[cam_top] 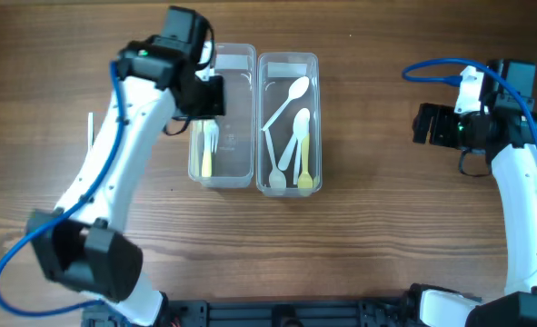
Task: Pack container
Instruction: 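Carry the white fork into the left container and release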
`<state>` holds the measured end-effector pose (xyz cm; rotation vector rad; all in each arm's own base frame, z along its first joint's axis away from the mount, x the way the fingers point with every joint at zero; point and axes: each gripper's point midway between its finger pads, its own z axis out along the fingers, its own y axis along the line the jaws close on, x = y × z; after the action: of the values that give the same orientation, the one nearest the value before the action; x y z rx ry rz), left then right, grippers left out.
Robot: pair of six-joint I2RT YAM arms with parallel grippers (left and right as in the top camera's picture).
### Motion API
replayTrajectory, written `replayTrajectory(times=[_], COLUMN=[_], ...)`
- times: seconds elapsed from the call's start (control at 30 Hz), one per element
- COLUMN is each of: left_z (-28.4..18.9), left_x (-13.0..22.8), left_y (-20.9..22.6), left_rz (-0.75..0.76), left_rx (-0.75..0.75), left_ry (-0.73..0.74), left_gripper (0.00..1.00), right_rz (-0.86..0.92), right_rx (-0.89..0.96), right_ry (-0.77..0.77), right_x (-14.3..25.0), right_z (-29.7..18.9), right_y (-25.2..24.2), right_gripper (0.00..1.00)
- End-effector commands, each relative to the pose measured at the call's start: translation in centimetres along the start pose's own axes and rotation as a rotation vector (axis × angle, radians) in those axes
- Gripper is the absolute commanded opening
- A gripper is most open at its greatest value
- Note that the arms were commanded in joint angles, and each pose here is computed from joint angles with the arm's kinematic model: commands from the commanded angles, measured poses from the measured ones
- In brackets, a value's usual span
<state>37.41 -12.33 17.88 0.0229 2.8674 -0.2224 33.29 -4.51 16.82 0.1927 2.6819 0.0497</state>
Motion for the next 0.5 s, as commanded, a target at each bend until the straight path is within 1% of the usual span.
replayTrajectory(times=[0.0, 0.13, 0.17, 0.2, 0.23, 0.37, 0.47], left_z=[2.8, 4.9, 5.2, 5.3, 5.3, 4.8, 3.7], left_x=[-0.6, -0.6, -0.4, -0.4, -0.5, -0.8, -1.3], left_y=[0.7, 0.7, 0.5, 0.3, 0.0, 0.1, 1.2], left_rz=[-0.034, -0.035, -0.035, -0.035, -0.031, -0.015, -0.03], left_rx=[-0.056, -0.058, -0.049, -0.037, -0.021, -0.008, -0.024], left_ry=[0.03, 0.068, 0.078, 0.082, 0.08, 0.062, 0.035], left_gripper=[0.07, 0.05, 0.07, 0.11, 0.18, 0.31, 0.33], right_rz=[-0.011, -0.011, -0.011, -0.011, -0.011, -0.011, -0.011], right_rx=[0.012, 0.012, 0.012, 0.012, 0.012, 0.012, 0.012], right_ry=[0.003, 0.003, 0.003, 0.003, 0.003, 0.003, 0.003], right_x=[0.1, 0.1, 0.1, 0.1, 0.1, 0.1, 0.1], right_z=[0.1, 0.1, 0.1, 0.1, 0.1, 0.1, 0.1], right_y=[-0.2, -0.2, -0.2, -0.2, -0.2, -0.2, -0.2], right_gripper=[1.0, 1.0, 1.0, 1.0, 1.0, 1.0, 1.0])
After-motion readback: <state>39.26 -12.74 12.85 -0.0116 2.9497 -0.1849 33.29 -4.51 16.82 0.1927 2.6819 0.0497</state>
